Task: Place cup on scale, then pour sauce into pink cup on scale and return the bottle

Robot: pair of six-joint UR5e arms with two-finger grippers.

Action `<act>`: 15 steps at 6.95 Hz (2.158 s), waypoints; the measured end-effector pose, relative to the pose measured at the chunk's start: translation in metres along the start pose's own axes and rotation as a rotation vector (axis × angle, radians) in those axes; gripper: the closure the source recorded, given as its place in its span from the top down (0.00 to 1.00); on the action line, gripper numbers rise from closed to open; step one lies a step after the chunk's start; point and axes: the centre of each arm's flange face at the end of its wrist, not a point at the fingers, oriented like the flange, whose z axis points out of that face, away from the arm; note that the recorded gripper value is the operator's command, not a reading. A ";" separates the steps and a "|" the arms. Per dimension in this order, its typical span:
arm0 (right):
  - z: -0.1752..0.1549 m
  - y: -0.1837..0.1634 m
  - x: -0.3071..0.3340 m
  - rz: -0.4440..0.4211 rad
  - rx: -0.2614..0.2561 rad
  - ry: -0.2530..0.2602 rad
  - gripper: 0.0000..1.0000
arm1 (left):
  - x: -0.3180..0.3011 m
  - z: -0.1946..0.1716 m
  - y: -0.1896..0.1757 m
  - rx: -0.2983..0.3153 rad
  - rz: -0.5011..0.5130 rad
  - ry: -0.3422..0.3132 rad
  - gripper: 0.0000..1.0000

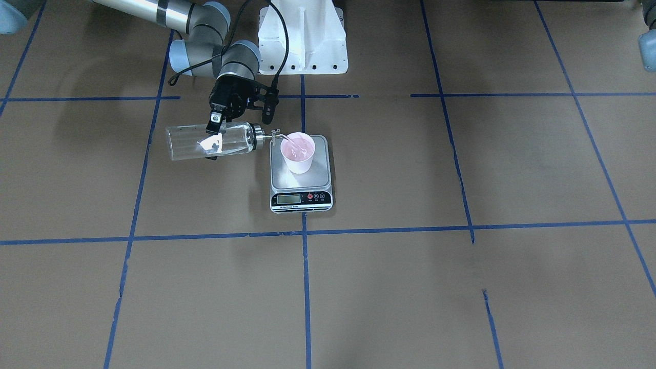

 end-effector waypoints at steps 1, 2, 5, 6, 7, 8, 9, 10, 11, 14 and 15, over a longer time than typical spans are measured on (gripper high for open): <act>0.000 0.001 0.000 -0.003 -0.001 0.002 0.00 | 0.000 0.000 -0.001 0.001 0.000 0.001 1.00; -0.001 0.002 0.002 0.024 -0.003 -0.002 0.00 | 0.001 -0.001 -0.002 0.003 0.000 0.011 1.00; -0.002 0.006 0.006 0.159 -0.004 -0.066 0.00 | 0.006 -0.003 -0.004 0.013 0.001 0.049 1.00; -0.002 0.006 0.006 0.199 -0.001 -0.092 0.00 | 0.007 -0.004 -0.004 0.015 0.002 0.051 1.00; -0.002 0.007 0.007 0.237 0.002 -0.115 0.00 | 0.007 -0.004 -0.004 0.016 0.003 0.051 1.00; -0.002 0.006 0.010 0.278 0.006 -0.137 0.00 | 0.008 -0.004 -0.004 0.016 0.003 0.051 1.00; -0.001 0.005 0.014 0.323 0.010 -0.161 0.00 | 0.008 -0.005 -0.005 0.017 0.003 0.051 1.00; 0.000 0.005 0.017 0.372 0.014 -0.184 0.00 | 0.008 -0.005 -0.005 0.018 0.004 0.051 1.00; 0.001 0.006 0.021 0.434 0.020 -0.208 0.00 | 0.009 -0.006 -0.006 0.020 0.005 0.051 1.00; 0.005 0.019 0.037 0.738 0.041 -0.279 0.00 | 0.011 -0.013 -0.012 0.035 0.009 0.047 1.00; 0.005 0.025 0.037 0.815 0.040 -0.288 0.00 | 0.012 -0.020 -0.013 0.046 0.011 0.044 1.00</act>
